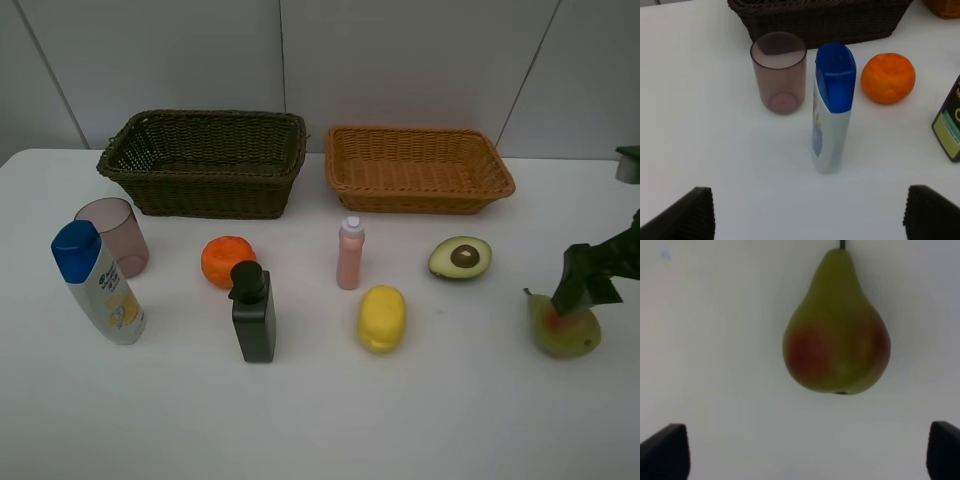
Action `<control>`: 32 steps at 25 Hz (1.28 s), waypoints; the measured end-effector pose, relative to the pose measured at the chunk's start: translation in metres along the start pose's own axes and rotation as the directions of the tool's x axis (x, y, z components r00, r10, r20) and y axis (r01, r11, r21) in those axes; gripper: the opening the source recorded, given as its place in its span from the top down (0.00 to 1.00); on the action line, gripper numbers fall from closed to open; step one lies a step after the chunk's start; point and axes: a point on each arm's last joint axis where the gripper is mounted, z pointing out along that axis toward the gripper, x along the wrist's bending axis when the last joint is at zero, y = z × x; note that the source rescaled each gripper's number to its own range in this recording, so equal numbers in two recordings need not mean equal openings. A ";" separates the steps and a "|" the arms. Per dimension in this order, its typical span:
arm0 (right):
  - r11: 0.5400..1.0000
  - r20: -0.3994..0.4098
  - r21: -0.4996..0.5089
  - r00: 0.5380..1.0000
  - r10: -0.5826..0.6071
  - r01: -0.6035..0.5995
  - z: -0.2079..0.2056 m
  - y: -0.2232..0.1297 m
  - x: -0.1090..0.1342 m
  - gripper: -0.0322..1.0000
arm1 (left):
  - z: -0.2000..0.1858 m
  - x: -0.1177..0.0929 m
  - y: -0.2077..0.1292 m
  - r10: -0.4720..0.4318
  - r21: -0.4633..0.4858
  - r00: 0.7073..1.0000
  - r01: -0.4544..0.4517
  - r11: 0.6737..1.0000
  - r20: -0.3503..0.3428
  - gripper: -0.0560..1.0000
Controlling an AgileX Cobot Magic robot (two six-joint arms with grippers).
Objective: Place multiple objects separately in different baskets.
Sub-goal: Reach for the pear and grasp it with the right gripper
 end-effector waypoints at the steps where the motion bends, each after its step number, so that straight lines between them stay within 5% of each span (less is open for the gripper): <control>1: 1.000 0.000 0.004 1.000 -0.003 0.003 0.004 0.002 0.000 0.00 | 0.000 0.000 0.000 0.000 0.000 1.000 0.000 1.000 0.000 0.00; 32: 0.993 0.005 0.118 1.000 0.006 -0.007 0.088 0.026 -0.018 0.00 | 0.000 0.000 0.000 0.000 0.000 1.000 0.000 1.000 0.000 0.00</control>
